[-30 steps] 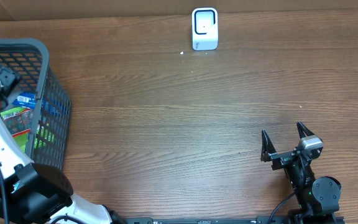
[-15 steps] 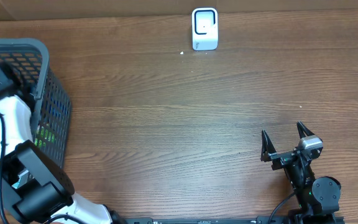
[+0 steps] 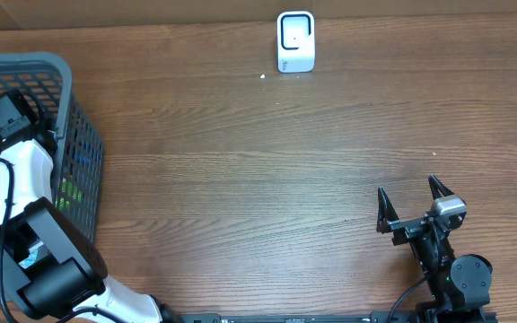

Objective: Scan the item barcode
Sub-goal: 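Close the left gripper on the blue bar and lift it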

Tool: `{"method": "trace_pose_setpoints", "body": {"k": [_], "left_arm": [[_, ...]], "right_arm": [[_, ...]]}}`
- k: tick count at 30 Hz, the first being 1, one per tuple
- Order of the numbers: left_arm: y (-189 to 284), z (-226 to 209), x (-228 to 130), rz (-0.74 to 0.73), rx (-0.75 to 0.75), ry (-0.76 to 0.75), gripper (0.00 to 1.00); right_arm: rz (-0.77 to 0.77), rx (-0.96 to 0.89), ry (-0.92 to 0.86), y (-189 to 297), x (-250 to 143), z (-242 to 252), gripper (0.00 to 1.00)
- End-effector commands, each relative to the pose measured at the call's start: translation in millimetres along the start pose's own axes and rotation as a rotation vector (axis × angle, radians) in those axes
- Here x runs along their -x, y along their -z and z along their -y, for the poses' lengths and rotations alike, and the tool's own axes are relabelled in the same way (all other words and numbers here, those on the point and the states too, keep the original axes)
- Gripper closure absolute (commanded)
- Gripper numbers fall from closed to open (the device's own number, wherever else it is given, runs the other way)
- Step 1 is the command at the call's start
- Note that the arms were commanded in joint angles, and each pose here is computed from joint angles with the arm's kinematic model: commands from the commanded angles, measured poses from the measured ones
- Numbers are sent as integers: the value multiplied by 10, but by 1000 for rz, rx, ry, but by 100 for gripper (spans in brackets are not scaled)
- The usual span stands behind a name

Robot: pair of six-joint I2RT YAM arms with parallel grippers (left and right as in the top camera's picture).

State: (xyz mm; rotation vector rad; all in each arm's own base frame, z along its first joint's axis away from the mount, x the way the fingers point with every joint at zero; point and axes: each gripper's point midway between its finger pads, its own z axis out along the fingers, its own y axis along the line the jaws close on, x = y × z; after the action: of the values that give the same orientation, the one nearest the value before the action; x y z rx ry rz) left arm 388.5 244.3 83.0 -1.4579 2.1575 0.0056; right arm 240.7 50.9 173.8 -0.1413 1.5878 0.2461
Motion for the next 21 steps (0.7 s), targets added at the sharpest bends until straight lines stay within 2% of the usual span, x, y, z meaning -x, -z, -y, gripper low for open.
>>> {"method": "trace_pose_setpoints", "body": {"k": [1, 7, 13, 21], "left_arm": [[-520, -367, -633, -177, 146, -25, 40], [-514, -411, -641, -191, 151, -15, 40], [-391, -164, -698, -308, 2, 36, 39], [131, 79, -171, -365, -135, 127, 36]], "right_arm": [[4, 4, -2, -1, -17, -8, 0], [4, 3, -2, -1, -17, -7, 0], [4, 3, -2, -1, -16, -7, 0], [4, 4, -2, -1, -16, -8, 0]]}}
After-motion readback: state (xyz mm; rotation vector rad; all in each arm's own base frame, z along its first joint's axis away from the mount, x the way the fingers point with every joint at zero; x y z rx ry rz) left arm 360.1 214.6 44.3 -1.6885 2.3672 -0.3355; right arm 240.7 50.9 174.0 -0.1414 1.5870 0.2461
